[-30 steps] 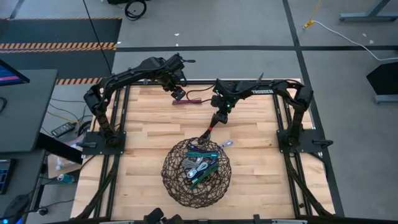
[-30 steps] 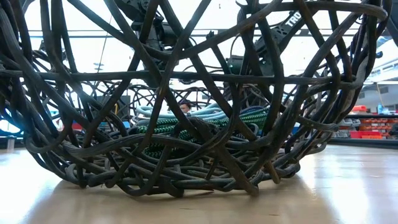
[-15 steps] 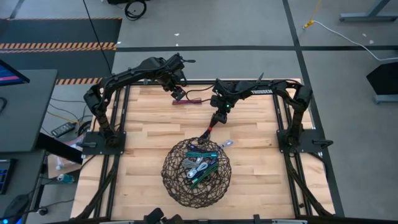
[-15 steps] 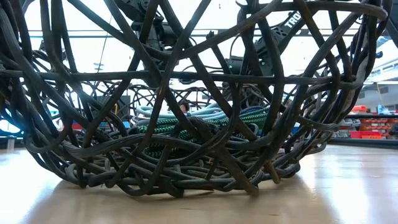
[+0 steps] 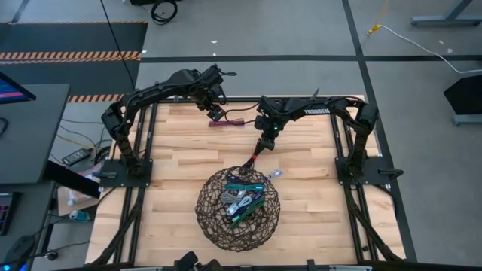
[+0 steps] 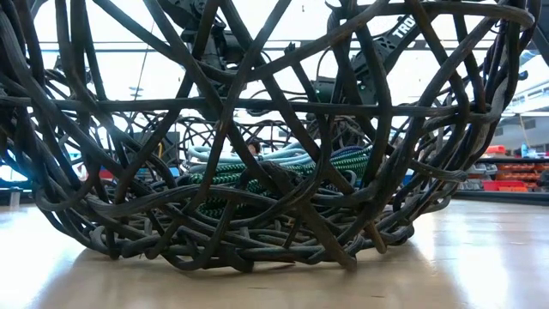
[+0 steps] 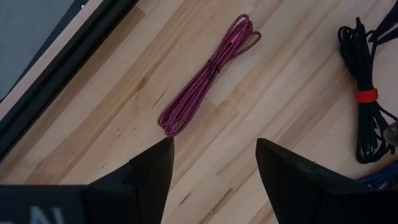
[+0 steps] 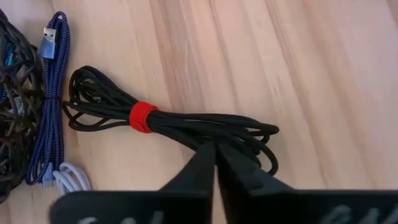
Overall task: Pick and place USB-C Cables
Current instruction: Put the black charger cable into the wire basket
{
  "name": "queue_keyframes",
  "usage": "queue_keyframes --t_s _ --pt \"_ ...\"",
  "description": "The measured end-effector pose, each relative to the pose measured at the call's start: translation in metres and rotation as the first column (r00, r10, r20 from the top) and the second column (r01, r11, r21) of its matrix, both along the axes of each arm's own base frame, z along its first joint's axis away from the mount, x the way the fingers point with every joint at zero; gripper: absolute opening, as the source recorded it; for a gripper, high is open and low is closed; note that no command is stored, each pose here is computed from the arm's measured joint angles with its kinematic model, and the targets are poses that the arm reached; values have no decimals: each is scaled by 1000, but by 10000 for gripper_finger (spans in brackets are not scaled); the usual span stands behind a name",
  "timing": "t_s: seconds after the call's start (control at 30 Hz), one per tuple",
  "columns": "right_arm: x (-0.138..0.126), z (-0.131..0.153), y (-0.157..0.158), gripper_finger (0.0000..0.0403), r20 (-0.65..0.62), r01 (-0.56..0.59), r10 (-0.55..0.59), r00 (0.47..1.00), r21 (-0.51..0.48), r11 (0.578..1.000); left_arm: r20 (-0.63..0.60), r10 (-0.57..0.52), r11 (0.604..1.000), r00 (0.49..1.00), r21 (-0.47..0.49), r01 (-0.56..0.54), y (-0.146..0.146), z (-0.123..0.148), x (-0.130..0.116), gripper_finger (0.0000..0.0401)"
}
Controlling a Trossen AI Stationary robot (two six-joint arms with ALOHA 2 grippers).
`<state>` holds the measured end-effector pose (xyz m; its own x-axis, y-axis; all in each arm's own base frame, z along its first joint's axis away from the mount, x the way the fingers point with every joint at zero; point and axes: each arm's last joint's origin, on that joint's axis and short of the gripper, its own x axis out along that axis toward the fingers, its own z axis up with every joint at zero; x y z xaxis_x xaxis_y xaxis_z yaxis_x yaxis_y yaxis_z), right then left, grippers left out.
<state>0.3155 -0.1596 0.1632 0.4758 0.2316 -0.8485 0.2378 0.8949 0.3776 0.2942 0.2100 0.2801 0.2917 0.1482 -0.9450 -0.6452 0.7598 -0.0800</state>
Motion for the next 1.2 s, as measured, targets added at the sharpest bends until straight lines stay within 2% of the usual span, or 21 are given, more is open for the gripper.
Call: queue_keyframes --t_s 0.07,0.23,0.37,0.53,0.7,0.83,1.0,1.2 --pt "0 0 0 10 0 -2 2 1000 -1 1000 0 0 1000 1000 0 0 0 0 0 233" --pt "0 0 2 21 1 -11 11 1000 26 1000 0 1 1000 1000 0 -1 0 0 0 233" --pt "-4 -1 10 29 -66 -46 48 997 28 999 0 1 1000 1000 0 -1 0 0 0 233" --pt "-6 -5 26 75 -201 -104 92 975 -50 993 0 1 1000 1000 0 -1 0 0 0 233" --pt "-2 -5 34 139 -220 -130 105 970 -103 986 3 1 1000 1000 2 -1 0 0 0 233" --pt "0 -5 35 175 -219 -151 117 969 -146 978 4 8 1000 1000 0 -8 0 0 0 233" --pt "2 -5 34 192 -203 -149 116 972 -155 977 5 18 1000 1000 -4 -18 0 0 0 233" --pt "4 -4 33 184 -182 -145 115 977 -166 975 5 18 1000 1000 -4 -18 0 0 0 233"
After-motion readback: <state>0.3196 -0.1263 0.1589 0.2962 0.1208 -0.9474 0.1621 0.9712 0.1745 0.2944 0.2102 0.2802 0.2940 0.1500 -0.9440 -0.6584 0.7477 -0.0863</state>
